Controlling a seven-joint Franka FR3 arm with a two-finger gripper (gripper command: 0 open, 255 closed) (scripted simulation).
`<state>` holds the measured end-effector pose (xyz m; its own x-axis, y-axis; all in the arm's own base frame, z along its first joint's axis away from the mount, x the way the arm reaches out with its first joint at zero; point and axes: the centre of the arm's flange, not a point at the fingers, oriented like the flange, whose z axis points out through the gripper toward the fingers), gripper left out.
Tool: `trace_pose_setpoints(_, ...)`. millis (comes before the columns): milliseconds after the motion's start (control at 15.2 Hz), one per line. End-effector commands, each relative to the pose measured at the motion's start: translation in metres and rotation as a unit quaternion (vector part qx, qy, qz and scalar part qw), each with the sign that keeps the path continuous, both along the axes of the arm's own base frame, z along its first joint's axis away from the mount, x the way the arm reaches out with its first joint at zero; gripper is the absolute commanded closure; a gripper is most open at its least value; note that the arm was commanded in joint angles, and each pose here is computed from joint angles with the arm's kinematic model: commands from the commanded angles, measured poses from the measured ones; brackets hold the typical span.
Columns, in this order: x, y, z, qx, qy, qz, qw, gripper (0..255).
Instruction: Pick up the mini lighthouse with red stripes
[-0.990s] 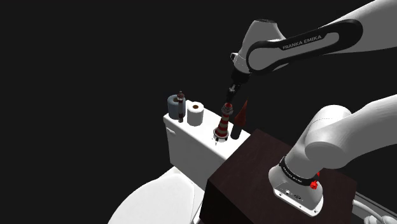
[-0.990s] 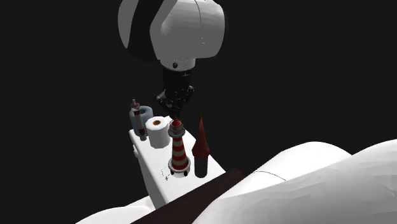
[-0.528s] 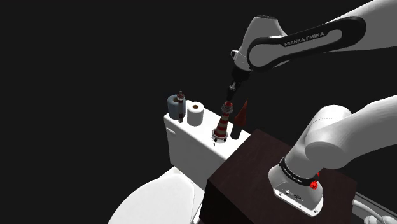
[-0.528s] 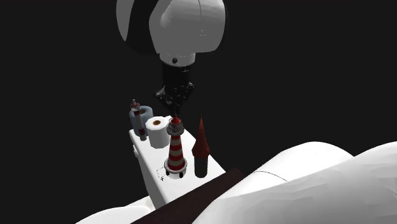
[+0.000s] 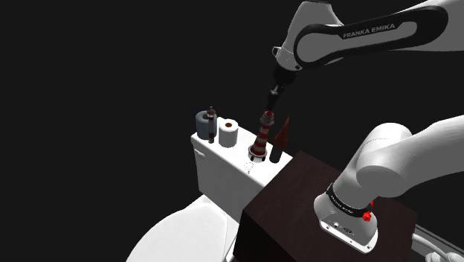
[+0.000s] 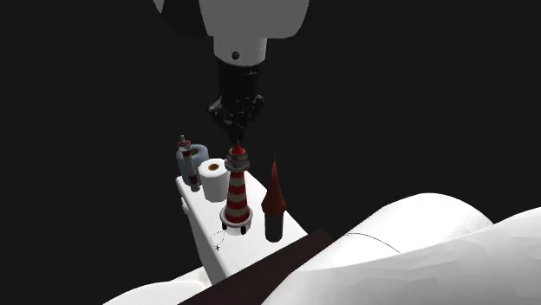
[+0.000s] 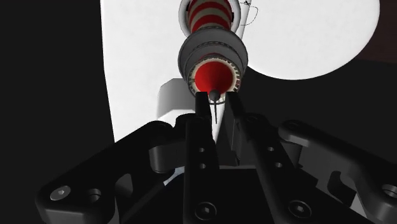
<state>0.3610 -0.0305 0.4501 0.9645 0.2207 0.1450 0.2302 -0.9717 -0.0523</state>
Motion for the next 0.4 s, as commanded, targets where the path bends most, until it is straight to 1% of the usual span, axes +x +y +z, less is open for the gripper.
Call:
trace_pose_setpoints(0, 0.0, 0.0, 0.01, 0.0, 0.0, 0.0, 1.0, 255)
trace_pose_setpoints(198, 0.0, 0.0, 0.026, 0.0, 0.0, 0.0, 1.0, 255)
trace_pose_setpoints(330, 0.0, 0.0, 0.027, 0.0, 0.0, 0.0, 1.0, 255)
